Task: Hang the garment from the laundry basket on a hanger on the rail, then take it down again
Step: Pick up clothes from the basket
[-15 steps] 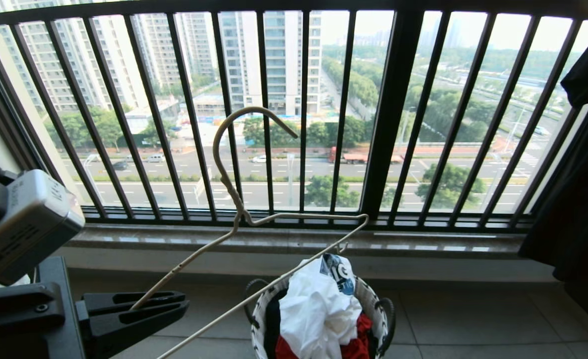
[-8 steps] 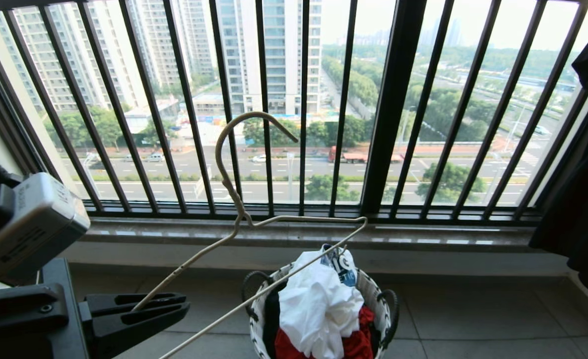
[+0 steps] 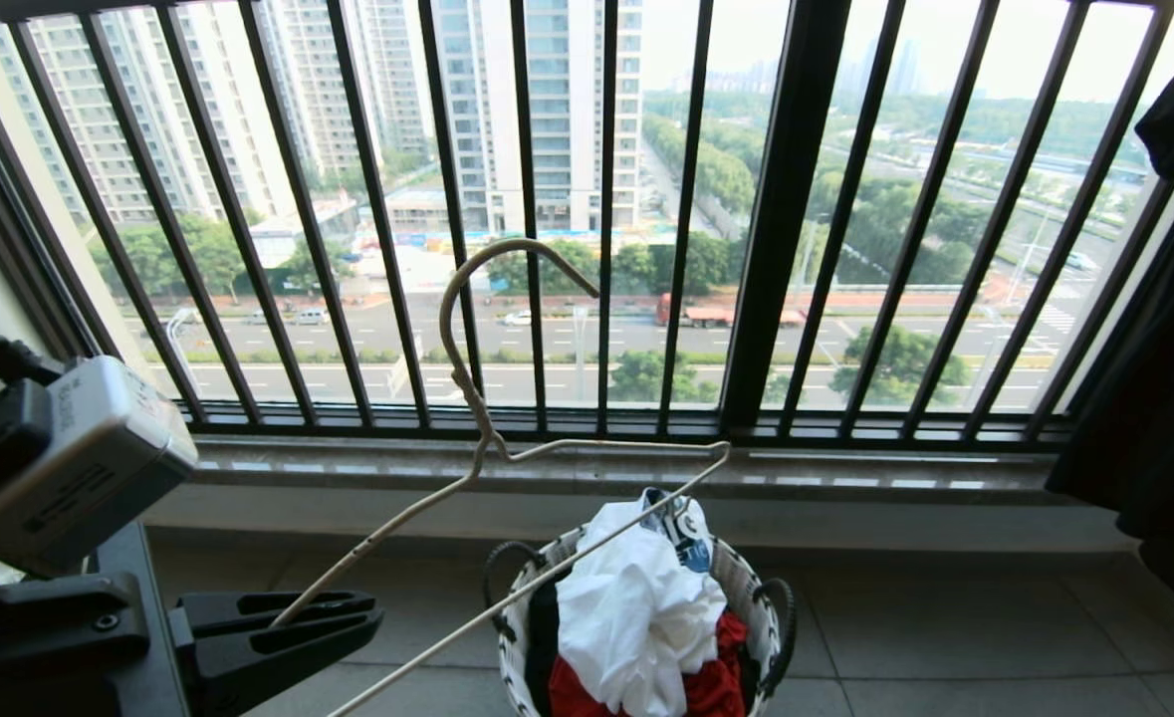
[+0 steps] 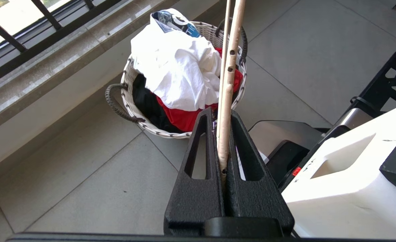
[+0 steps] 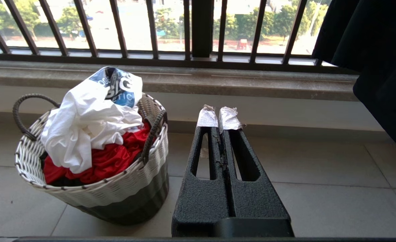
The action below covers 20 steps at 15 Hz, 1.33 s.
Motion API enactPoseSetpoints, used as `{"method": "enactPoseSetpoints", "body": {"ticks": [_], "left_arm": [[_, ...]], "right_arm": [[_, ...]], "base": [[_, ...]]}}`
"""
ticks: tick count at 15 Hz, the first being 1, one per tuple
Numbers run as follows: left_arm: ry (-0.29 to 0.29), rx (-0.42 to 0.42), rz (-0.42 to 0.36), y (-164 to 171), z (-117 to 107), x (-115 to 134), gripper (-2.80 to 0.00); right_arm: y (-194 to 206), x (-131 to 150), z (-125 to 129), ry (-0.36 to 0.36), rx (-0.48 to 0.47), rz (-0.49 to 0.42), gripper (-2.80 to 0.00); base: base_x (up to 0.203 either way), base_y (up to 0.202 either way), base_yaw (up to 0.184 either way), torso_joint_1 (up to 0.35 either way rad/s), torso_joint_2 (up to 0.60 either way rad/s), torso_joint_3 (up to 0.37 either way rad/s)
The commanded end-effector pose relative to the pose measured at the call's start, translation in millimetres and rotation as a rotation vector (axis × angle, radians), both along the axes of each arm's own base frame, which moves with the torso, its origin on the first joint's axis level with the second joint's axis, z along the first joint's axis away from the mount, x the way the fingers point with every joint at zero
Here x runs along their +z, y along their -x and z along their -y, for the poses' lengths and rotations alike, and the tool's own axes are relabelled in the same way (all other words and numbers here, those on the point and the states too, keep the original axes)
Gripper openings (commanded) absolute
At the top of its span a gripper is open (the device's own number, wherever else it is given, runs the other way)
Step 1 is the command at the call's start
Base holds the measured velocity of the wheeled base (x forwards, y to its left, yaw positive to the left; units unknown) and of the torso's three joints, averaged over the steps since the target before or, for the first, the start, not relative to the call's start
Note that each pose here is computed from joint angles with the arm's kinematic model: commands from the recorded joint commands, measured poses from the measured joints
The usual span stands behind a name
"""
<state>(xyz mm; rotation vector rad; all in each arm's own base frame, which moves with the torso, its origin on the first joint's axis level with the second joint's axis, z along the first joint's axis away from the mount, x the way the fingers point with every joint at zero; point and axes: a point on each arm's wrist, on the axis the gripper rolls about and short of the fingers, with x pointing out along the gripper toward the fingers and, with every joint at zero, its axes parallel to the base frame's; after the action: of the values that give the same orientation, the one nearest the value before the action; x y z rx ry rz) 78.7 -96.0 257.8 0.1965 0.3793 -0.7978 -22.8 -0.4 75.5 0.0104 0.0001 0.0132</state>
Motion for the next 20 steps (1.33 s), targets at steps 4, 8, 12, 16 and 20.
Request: {"method": "enactPoseSetpoints", "body": {"ticks": [4,8,12,16,20], "left_arm": [[-0.006,0.001,-0.003,-1.0,1.2,-0.8,-2.80],[-0.005,0.001,-0.004,-1.2,1.5,-0.5,-2.80],[-0.002,0.001,-0.001,-0.7,0.8,0.4,-2.80],[0.001,0.001,0.000,-0.3,0.3,0.7,-2.80],[-0.007,-0.001,0.002,-0.5,0.5,-0.1,-2.80]], "right_arm": [[0.0,0.0,0.0,0.000,0.001,0.000,-2.80],[0.0,0.0,0.0,0.000,0.001,0.000,-2.80],[0.0,0.0,0.0,0.000,0.001,0.000,-2.80],[0.0,0.0,0.0,0.000,0.001,0.000,-2.80],[0.0,0.0,0.0,0.000,0.001,0.000,-2.80]], "base": [[0.000,0.000,0.000,0.000,0.00,0.000],[0.000,0.000,0.000,0.000,0.00,0.000],[0.000,0.000,0.000,0.002,0.00,-0.122],[0.000,0.000,0.000,0.000,0.00,-0.195],[0.000,0.000,0.000,0.001,0.00,-0.198]]}}
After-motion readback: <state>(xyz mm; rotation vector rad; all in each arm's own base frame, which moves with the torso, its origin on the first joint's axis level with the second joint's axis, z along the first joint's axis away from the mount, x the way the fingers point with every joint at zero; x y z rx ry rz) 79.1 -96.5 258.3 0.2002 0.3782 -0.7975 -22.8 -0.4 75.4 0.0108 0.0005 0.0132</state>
